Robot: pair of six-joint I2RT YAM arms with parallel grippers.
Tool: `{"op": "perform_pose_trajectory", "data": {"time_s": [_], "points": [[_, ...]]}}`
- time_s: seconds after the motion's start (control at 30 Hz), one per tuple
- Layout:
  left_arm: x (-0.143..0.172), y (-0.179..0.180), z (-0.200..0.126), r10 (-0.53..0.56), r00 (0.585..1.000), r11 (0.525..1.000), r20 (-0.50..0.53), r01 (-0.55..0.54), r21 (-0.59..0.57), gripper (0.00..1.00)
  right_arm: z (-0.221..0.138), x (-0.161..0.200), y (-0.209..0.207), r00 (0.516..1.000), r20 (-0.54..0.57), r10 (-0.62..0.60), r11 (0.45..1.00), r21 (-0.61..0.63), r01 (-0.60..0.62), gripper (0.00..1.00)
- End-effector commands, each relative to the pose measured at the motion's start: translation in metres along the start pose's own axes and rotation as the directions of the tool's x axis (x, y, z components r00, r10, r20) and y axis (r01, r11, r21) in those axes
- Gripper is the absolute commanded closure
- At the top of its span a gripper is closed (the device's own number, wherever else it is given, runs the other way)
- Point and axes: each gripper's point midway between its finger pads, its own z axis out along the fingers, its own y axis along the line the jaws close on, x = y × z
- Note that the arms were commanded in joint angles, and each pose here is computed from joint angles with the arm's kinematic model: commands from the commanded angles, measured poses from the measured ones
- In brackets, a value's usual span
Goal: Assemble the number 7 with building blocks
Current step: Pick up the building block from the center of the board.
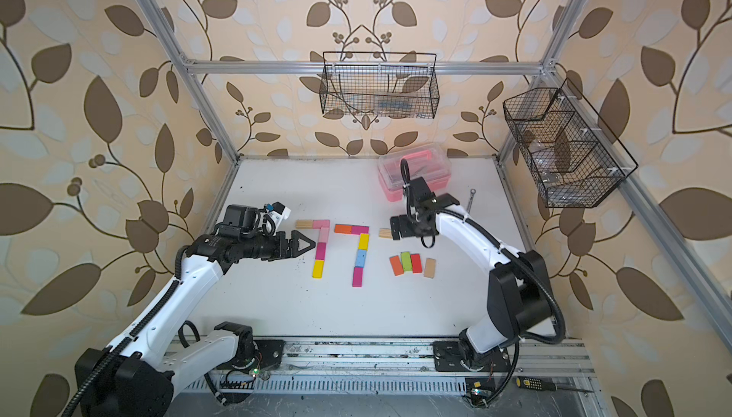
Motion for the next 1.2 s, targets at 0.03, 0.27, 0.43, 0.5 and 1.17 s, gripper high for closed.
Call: {"op": "perform_pose_trajectory", "data": {"time_s": [0.03,0.27,0.43,0.5,1.17], "points": [[0.002,-0.011,-0.001,0.046,0.999,0.998,0.001,-0.046,0.046,0.01,-0.004,0.031,-0.037,0.963,0.092,0.255,0.964,0.054,-0.26,0.05],[0.003,-0.014,-0.002,0.057,0.998,0.997,0.005,-0.057,0.059,0.01,0.019,0.061,-0.055,0.937,0.048,0.346,0.937,0.026,-0.347,0.07],[0.003,-0.014,-0.001,0.055,0.999,0.997,0.002,-0.055,0.058,0.01,0.024,0.062,-0.064,0.941,0.044,0.335,0.938,0.076,-0.338,0.13],[0.003,-0.013,-0.001,0.051,0.999,0.997,-0.002,-0.051,0.059,0.01,0.027,0.06,-0.064,0.942,0.044,0.333,0.939,0.081,-0.336,0.18],[0.004,-0.013,-0.001,0.053,0.999,0.997,-0.001,-0.053,0.054,0.01,0.06,0.064,-0.072,0.944,-0.002,0.329,0.933,0.155,-0.324,0.42]]}}
